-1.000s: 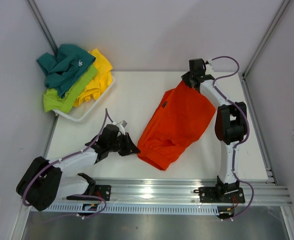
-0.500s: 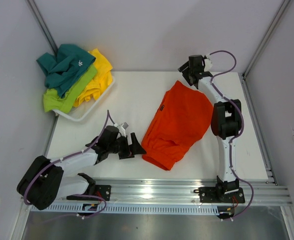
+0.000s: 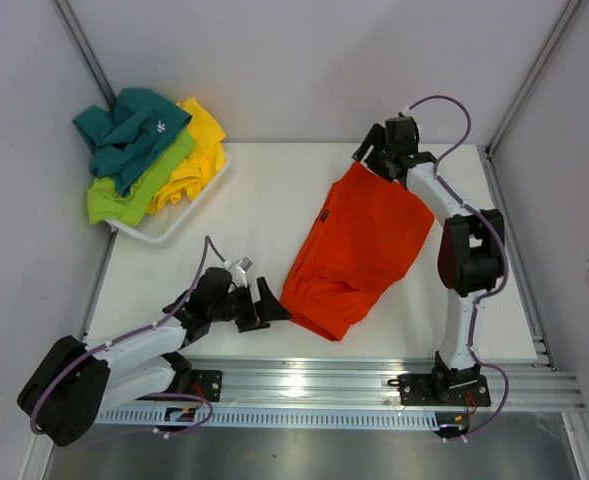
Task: Fold and stack the shorts
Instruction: Fold the shorts
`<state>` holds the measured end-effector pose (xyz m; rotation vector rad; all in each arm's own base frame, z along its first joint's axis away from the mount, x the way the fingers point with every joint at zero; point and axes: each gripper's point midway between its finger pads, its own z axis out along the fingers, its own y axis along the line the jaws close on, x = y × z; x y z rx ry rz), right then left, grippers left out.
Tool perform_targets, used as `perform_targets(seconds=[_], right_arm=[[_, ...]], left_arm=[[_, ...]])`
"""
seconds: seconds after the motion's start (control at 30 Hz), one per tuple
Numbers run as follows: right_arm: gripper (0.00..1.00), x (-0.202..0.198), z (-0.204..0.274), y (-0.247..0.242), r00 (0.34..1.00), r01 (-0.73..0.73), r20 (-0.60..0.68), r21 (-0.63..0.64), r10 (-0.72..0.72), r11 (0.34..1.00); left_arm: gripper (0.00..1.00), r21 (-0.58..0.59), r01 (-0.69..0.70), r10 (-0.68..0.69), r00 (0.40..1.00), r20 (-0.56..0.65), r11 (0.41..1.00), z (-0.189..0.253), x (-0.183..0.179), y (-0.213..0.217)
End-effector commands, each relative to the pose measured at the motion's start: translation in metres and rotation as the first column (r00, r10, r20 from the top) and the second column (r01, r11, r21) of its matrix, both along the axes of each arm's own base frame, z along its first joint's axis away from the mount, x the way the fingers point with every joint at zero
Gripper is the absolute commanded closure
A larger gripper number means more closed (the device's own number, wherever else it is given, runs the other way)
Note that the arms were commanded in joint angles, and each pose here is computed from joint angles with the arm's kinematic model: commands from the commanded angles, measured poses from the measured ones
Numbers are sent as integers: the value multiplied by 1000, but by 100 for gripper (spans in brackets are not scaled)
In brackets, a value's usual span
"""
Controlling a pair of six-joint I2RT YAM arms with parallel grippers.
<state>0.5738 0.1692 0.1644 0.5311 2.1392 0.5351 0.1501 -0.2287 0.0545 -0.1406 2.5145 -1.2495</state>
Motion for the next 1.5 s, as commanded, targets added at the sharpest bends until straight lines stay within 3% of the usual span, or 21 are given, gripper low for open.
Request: perform_targets(seconds=[0.0,0.17,0.4,0.6,0.77,1.2,1.47], right_arm=[[23,-42,61,8,978,-157,136,-36,161,987],[24,-115,38,7,967,-228,106,-54,232,972],[29,-198,-6,37,927,-369,31,-99,374,924],[60,-262,-32,60,874,-487,-34,-54,485,872],[76,-310,-44,71,826,-560,-67,20,560,828],[83,-371,-75,110,709,-677,-91,192,699,711],[88,-393,-141,99,724,-611,-280,162,630,775]], left_arm=[[1,-59,-35,34,999,-17,998,4,-5,-10],[1,-146,-62,67,997,25,987,13,-16,-27],[0,-160,-130,134,991,13,979,13,-9,-36],[1,-188,-145,155,987,40,971,17,-1,-52],[1,-193,-163,184,978,97,967,20,8,-57],[1,-184,-149,173,977,124,972,19,12,-72],[1,-160,-150,170,979,115,976,9,10,-76]])
